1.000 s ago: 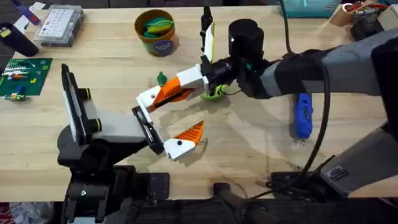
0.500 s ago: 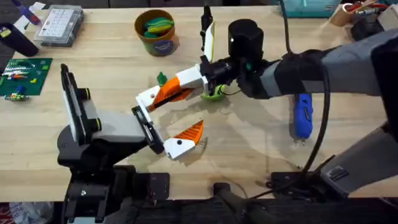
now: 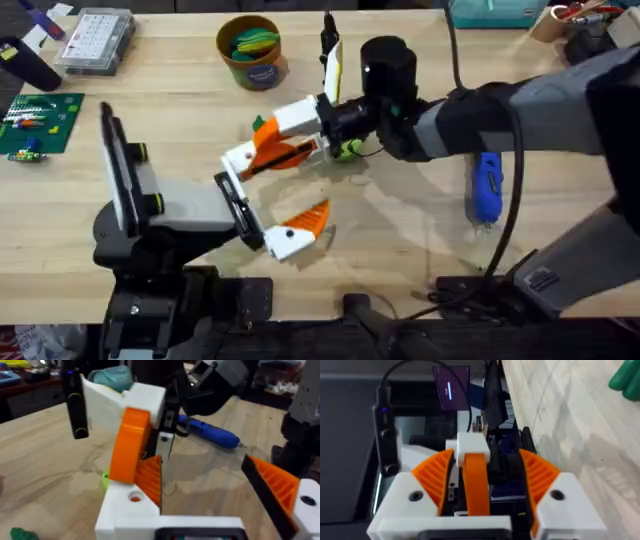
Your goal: Pick up the gripper from the table and insert it into the empty holder that is missing its gripper. Then pick up a screw, insert it into the mounting hole, and use the screwdriver to tighten it. Finally, clean up the table by picking up the vegetable and placing it into the bucket.
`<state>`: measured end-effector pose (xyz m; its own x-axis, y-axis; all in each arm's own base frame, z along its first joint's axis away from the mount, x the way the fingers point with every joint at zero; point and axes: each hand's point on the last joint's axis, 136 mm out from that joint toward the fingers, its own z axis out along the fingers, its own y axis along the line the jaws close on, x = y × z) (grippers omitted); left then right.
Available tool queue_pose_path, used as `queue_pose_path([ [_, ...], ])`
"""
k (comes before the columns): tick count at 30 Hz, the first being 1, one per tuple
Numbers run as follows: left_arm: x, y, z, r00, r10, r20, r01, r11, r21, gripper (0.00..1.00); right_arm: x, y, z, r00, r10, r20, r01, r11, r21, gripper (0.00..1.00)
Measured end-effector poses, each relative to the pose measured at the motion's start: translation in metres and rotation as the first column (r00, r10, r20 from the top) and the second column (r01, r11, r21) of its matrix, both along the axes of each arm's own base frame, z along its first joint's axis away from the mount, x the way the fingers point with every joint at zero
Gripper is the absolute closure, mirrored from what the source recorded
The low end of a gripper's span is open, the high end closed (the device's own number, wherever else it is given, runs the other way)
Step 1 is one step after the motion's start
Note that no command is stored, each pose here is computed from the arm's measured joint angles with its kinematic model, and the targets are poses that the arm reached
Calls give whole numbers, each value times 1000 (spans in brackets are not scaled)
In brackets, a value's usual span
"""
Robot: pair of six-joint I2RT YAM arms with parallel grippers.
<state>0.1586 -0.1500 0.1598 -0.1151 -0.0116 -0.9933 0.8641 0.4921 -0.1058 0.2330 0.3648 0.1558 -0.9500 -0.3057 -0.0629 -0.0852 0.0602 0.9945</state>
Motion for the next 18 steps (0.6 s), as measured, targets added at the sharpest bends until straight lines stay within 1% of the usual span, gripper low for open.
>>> queue_pose_path([
  [2,-5,-3,0,1000,-30,1,30,1000,0,16,-1,2,-1,1000,-4,3,4,1000,-2,218],
  [5,-7,-5,0,999,-45,3,45,999,1,16,-1,4,-1,1000,-10,6,10,1000,-4,29],
  [6,-7,-5,0,999,-47,4,47,999,1,16,0,4,-1,1000,-13,4,13,1000,-6,16],
  [12,-8,-5,0,999,-55,3,55,999,1,16,4,2,-1,1000,-24,6,24,1000,-5,15],
  [18,-10,-6,0,998,-62,2,62,998,0,16,15,-6,-1,998,-56,6,56,998,-5,14],
])
